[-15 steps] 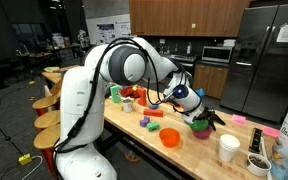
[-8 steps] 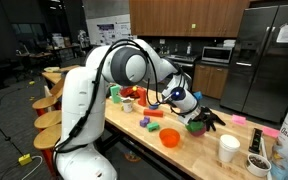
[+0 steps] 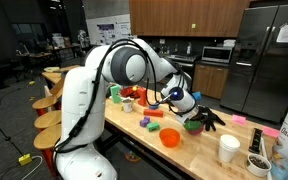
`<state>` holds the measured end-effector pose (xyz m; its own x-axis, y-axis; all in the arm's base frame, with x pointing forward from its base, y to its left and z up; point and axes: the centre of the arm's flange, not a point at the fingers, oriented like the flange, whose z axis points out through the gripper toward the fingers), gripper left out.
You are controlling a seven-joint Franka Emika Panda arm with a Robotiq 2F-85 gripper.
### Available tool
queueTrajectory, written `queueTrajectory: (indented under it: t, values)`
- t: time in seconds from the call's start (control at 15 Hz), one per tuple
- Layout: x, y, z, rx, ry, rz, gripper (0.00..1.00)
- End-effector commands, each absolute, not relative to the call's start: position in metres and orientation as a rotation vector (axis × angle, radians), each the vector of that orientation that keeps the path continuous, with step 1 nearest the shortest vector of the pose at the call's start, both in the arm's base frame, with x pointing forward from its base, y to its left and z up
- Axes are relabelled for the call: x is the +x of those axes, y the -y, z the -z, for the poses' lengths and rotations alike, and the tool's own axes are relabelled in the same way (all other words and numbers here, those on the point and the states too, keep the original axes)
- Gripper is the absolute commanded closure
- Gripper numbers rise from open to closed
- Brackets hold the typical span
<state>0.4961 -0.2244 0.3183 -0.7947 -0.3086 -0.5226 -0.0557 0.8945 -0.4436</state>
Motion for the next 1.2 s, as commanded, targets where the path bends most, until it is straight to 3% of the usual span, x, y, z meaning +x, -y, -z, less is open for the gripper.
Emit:
queueTrajectory:
  t: [0.0, 0.4, 1.13]
  values:
    - [0.504, 0.221, -0.316, -0.229, -2.451, 0.472, 0.99]
    - [0.517, 0.212, -0.305, -0.186, -2.414, 0.322, 0.99]
    - [0.5, 0.212, -0.32, -0.105, -2.41, 0.354, 0.99]
